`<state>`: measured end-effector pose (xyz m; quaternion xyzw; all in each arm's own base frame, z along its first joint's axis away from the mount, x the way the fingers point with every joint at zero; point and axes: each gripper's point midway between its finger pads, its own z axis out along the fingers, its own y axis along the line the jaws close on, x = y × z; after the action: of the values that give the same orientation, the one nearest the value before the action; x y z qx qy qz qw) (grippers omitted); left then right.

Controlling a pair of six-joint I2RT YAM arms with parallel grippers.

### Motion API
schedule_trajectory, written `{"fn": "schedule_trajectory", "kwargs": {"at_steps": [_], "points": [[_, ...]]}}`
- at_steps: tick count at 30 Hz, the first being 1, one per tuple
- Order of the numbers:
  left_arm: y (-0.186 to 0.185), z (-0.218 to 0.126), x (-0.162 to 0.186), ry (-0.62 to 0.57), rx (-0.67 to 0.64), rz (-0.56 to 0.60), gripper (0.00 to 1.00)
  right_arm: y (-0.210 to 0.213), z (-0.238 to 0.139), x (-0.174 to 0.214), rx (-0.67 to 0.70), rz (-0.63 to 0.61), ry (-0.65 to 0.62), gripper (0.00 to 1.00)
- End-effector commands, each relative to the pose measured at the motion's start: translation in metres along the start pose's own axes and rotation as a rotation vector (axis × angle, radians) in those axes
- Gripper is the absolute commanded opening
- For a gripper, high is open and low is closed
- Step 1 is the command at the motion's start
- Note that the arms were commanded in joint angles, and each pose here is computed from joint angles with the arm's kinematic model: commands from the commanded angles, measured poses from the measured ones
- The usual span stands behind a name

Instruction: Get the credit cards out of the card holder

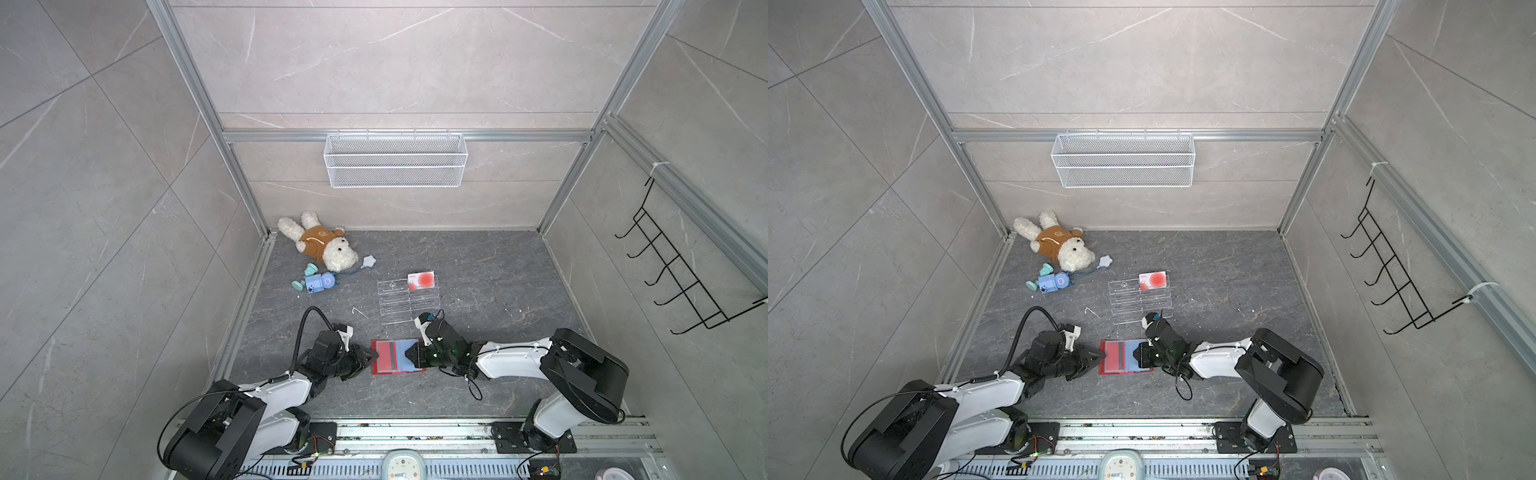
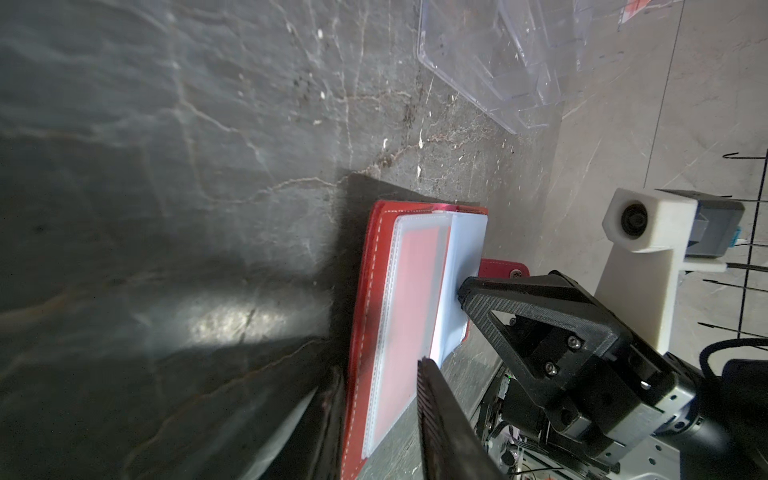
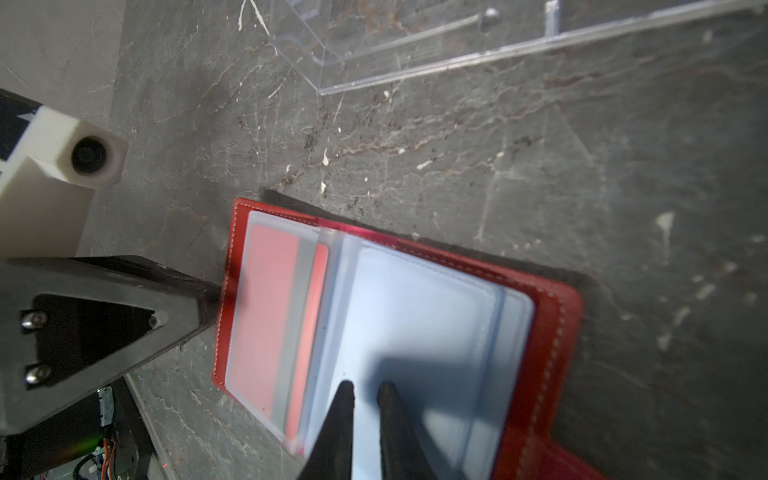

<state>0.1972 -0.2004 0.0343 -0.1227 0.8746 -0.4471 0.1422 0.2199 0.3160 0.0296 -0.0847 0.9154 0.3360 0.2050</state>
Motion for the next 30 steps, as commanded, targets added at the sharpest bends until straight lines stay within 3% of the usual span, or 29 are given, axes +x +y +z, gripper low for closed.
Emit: {"fn": "schedule_trajectory", "kwargs": {"at_steps": [1,8,14,30], "points": [[-0.0148,-0.002,-0.0036,-0.012,0.069,0.034,0.28,-0.007,0.0038,0.0078,0.016,0.013,0.011,0.17],[-0.0216,-0.0051,-0.0034,-0.014,0.095,0.057,0.14,-0.01,0.0065,0.0109,0.013,0.026,0.012,0.17],[-0.0206,-0.0041,-0.001,0.0,0.096,0.059,0.08,-0.0089,0.0081,0.0109,0.008,0.027,0.016,0.16],[-0.0207,-0.0028,0.0008,0.015,0.098,0.07,0.14,-0.0071,0.0096,0.0107,0.002,0.024,0.021,0.16]]}}
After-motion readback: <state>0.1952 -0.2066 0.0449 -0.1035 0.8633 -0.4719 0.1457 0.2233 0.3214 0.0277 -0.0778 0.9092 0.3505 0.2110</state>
